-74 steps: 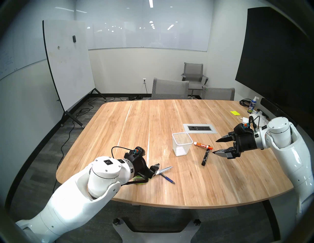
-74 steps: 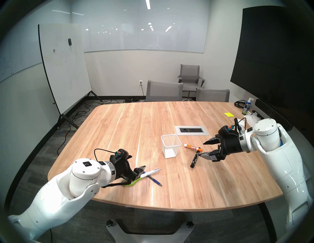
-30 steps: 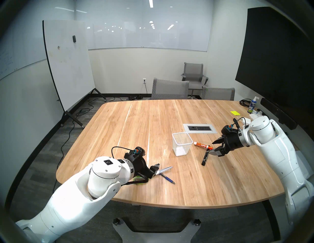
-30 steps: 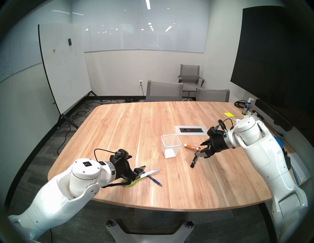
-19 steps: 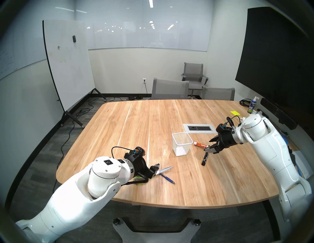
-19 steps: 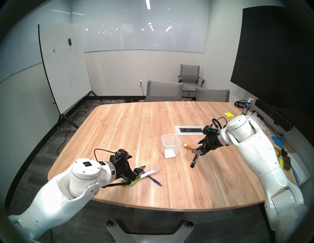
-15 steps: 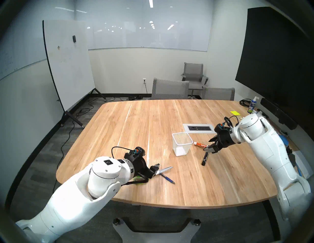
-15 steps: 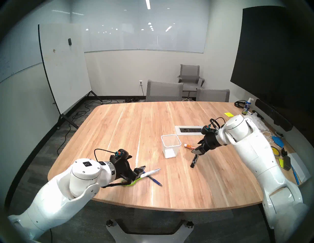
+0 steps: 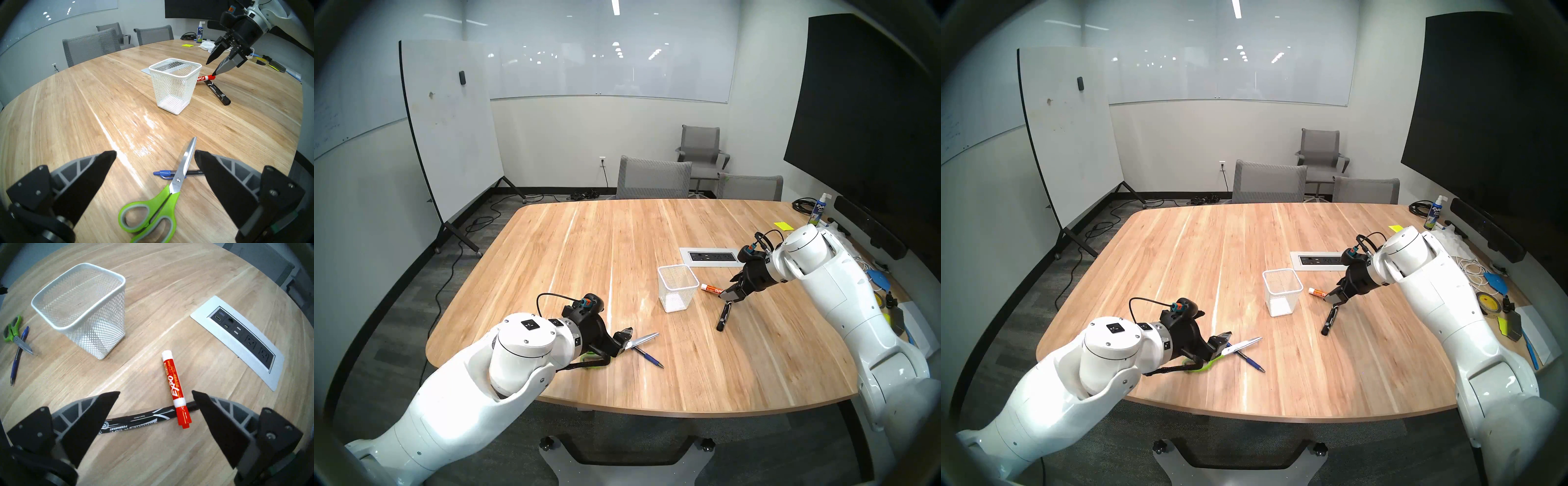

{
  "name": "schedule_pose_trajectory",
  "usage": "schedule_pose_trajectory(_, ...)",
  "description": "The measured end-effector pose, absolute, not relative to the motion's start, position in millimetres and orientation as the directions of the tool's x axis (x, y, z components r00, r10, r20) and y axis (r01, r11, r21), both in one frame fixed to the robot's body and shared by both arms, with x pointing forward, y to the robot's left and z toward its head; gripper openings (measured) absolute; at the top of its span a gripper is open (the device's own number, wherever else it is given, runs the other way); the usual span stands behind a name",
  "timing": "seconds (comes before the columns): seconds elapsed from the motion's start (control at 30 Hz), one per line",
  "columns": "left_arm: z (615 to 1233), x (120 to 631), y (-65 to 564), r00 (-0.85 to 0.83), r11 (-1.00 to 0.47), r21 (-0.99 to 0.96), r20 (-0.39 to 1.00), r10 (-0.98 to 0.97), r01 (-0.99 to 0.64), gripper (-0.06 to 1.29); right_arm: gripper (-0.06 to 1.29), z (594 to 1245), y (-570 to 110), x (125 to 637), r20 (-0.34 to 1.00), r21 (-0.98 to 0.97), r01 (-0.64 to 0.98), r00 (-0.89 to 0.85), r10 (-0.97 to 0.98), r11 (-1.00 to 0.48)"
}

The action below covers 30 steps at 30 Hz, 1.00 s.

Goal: Place the pen, the marker, and the scissors into the pen holder

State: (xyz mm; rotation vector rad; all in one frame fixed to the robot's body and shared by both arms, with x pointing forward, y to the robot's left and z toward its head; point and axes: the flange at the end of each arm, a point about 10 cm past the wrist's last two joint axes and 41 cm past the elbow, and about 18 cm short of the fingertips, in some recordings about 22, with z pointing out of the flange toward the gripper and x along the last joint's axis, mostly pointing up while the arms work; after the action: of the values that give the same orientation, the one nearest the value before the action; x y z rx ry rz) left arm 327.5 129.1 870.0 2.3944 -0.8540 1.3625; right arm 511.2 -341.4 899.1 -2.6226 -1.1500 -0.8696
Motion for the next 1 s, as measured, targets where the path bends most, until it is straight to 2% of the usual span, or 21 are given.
schedule_pose_trajectory(1.0, 869.9, 327.4, 129.1, 0.389, -0.795, -0.064, 0.847, -0.363, -0.604, 1.25, 1.23, 879.3, -344.9, 528.2, 0.477, 0.070, 0.717, 0.587, 0.654, -0.694)
